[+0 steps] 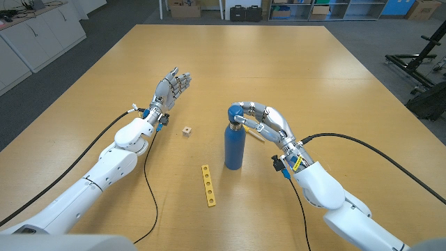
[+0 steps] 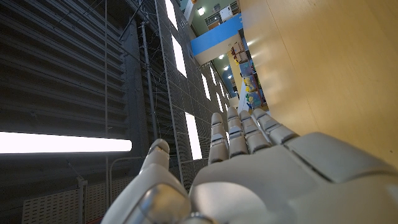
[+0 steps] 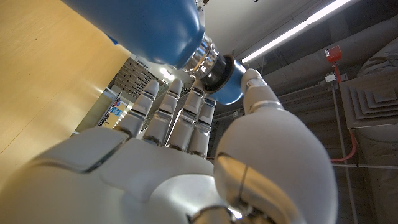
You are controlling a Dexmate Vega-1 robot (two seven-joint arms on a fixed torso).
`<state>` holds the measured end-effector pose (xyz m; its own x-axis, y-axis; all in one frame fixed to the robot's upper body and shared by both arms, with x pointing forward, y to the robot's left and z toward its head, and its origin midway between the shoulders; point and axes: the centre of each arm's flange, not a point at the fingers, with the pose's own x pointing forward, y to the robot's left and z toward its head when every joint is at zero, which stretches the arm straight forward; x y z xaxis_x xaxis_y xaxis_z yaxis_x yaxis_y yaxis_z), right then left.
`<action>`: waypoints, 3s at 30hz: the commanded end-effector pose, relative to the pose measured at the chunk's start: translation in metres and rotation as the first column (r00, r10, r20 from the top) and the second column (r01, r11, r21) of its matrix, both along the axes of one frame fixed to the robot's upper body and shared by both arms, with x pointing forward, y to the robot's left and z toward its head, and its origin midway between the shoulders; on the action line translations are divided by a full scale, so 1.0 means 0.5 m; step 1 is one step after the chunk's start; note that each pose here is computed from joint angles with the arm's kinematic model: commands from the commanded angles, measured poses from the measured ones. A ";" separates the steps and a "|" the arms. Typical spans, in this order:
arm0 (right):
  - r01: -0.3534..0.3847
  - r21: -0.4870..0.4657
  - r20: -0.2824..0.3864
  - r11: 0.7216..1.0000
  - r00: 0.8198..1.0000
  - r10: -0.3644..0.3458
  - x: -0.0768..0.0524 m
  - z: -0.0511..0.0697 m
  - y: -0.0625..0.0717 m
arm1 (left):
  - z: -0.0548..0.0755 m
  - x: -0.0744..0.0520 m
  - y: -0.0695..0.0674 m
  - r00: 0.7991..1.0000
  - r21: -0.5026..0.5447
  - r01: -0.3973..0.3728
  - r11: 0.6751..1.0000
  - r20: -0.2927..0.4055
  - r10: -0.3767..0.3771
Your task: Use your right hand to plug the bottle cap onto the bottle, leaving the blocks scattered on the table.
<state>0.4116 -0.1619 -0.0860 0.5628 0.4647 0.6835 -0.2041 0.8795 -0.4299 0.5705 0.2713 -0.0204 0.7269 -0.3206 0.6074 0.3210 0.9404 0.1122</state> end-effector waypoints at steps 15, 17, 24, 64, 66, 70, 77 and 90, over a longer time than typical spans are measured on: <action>-0.012 -0.007 -0.031 1.000 0.999 0.012 0.023 -0.013 0.001 | 0.000 0.004 0.001 1.000 0.002 0.001 1.000 -0.003 -0.001; -0.012 -0.007 -0.028 1.000 1.000 0.012 0.022 -0.014 -0.001 | 0.000 0.004 0.001 1.000 0.003 0.001 1.000 -0.003 -0.001; -0.020 -0.015 -0.026 1.000 0.999 0.020 0.017 -0.021 -0.004 | 0.002 0.006 -0.001 1.000 0.006 0.004 1.000 -0.003 -0.004; -0.043 -0.063 -0.039 0.997 0.998 0.041 0.025 -0.035 -0.007 | 0.002 0.003 0.001 1.000 0.011 -0.001 1.000 -0.002 0.001; -0.041 -0.065 -0.035 0.997 0.999 0.038 0.024 -0.035 -0.007 | 0.002 0.003 0.001 1.000 0.010 0.000 1.000 -0.002 0.000; -0.044 -0.077 -0.035 0.996 0.999 0.041 0.023 -0.035 -0.006 | 0.002 0.003 0.001 1.000 0.009 0.001 1.000 -0.002 -0.001; -0.057 -0.084 -0.031 0.995 0.998 0.054 0.024 -0.029 -0.009 | 0.001 0.003 0.002 1.000 0.008 0.003 1.000 -0.002 -0.002; -0.060 0.006 -0.005 0.998 0.998 0.060 0.032 -0.005 -0.061 | -0.002 -0.007 -0.009 1.000 -0.012 -0.011 1.000 0.013 0.011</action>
